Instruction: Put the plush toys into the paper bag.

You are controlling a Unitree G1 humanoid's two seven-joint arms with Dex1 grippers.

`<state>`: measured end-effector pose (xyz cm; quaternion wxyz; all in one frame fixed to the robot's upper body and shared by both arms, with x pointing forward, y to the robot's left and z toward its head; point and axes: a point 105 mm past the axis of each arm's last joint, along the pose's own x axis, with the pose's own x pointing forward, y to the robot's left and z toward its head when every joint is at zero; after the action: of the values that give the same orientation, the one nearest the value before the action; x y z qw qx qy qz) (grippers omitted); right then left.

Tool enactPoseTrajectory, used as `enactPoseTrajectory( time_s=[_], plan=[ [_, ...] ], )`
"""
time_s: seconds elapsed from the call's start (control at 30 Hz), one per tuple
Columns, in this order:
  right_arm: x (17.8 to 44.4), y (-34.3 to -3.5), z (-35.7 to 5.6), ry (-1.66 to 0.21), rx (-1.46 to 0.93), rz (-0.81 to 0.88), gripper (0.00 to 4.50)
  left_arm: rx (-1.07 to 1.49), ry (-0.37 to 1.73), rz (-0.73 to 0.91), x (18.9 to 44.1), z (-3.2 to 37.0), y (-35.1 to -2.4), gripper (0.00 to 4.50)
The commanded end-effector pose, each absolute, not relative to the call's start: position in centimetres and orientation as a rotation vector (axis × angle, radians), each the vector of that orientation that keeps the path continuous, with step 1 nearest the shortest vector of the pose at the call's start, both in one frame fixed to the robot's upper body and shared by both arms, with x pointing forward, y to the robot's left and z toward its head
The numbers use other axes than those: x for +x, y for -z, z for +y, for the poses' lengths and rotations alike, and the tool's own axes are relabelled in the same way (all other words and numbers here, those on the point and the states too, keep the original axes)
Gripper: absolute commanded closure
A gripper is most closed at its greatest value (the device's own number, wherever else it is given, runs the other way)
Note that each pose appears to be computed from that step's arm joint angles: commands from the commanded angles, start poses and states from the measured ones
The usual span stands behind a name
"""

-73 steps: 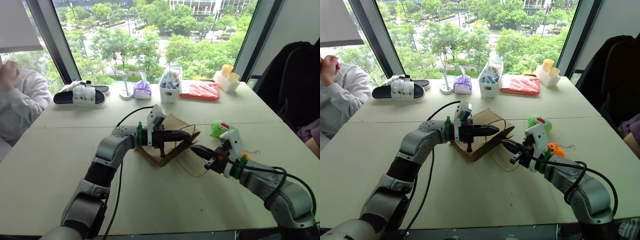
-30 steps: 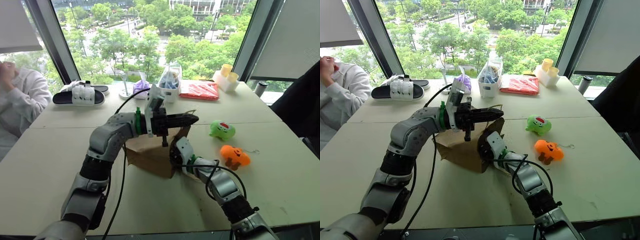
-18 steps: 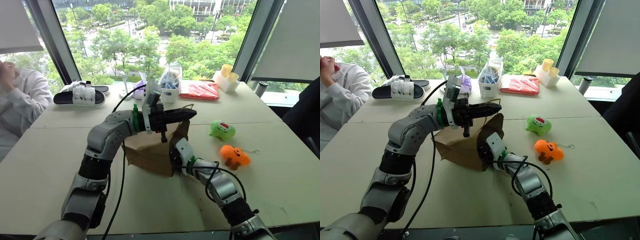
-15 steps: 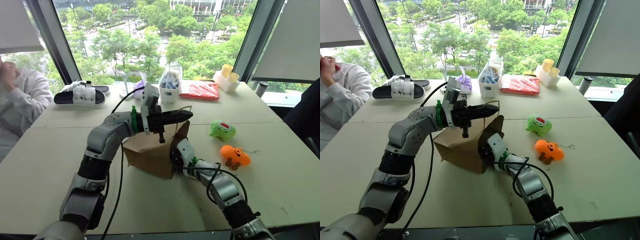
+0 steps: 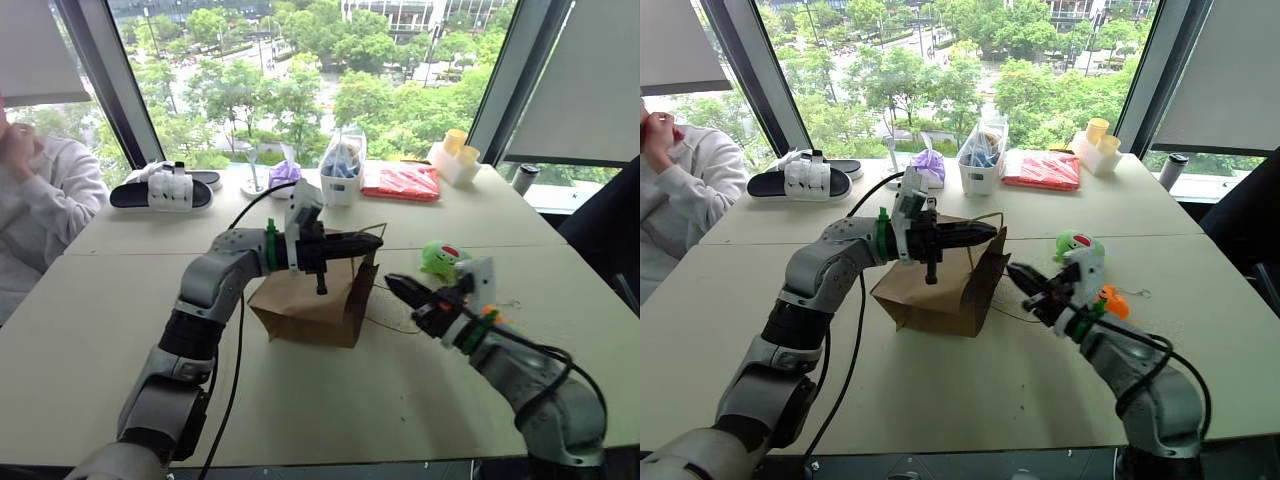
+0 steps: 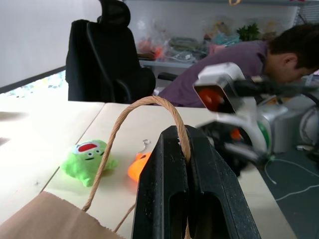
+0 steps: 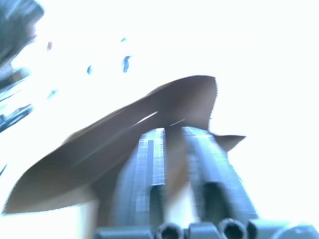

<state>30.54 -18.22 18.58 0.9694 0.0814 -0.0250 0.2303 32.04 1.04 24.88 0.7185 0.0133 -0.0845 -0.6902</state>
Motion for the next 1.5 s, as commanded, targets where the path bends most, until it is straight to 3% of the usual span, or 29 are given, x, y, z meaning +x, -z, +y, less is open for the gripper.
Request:
enactPoseTrajectory(
  time_s=[0.03, 0.13, 0.17, 0.33, 0.63, 0.7, 0.87, 0.97, 1.03, 1.17, 1.3, 1.5],
  plan=[
    [31.8, -19.3, -22.5, -0.257, 0.062, -0.068, 1.73, 0.050, 1.581, -0.216, 31.3, 0.4, -25.9, 4.50],
    [32.9, -18.4, -25.9, -0.038, -0.030, -0.030, 0.16, 0.056, 1.610, -0.196, 30.8, 0.2, -25.6, 4.50],
    [33.0, -17.8, -26.1, -0.024, -0.099, -0.002, 0.07, 0.061, 1.620, -0.188, 30.6, 0.2, -25.5, 4.50],
    [32.9, -13.7, -25.8, -0.061, -0.215, 0.188, 0.07, 0.040, 1.640, -0.172, 30.0, 0.1, -25.4, 4.50],
    [33.4, -10.0, -26.0, -0.102, -0.325, 0.344, 0.07, 0.028, 1.640, -0.170, 29.8, 0.1, -25.5, 4.50],
    [33.5, -9.7, -26.3, -0.092, -0.345, 0.355, 0.84, 0.030, 1.635, -0.170, 29.8, 0.2, -25.4, 4.50],
    [33.5, -9.7, -26.5, -0.078, -0.344, 0.343, 3.27, 0.029, 1.633, -0.169, 29.8, 0.2, -25.3, 4.50],
    [33.5, -10.3, -27.0, -0.049, -0.371, 0.306, 4.43, 0.025, 1.636, -0.171, 29.9, 0.2, -25.5, 4.50],
    [33.5, -10.7, -27.1, -0.047, -0.387, 0.289, 4.49, 0.024, 1.639, -0.172, 29.9, 0.2, -25.6, 4.50],
    [32.6, -17.5, -23.5, -0.248, -0.402, -0.006, 4.49, 0.017, 1.652, -0.172, 29.8, 0.3, -25.8, 4.50],
    [31.1, -21.2, -20.9, -0.401, -0.513, -0.093, 4.49, 0.006, 1.661, -0.172, 29.9, 0.4, -26.3, 4.50],
    [29.0, -21.6, -17.1, -0.653, -0.669, -0.105, 4.49, -0.009, 1.674, -0.175, 30.3, 0.5, -27.0, 4.50]
  ],
)
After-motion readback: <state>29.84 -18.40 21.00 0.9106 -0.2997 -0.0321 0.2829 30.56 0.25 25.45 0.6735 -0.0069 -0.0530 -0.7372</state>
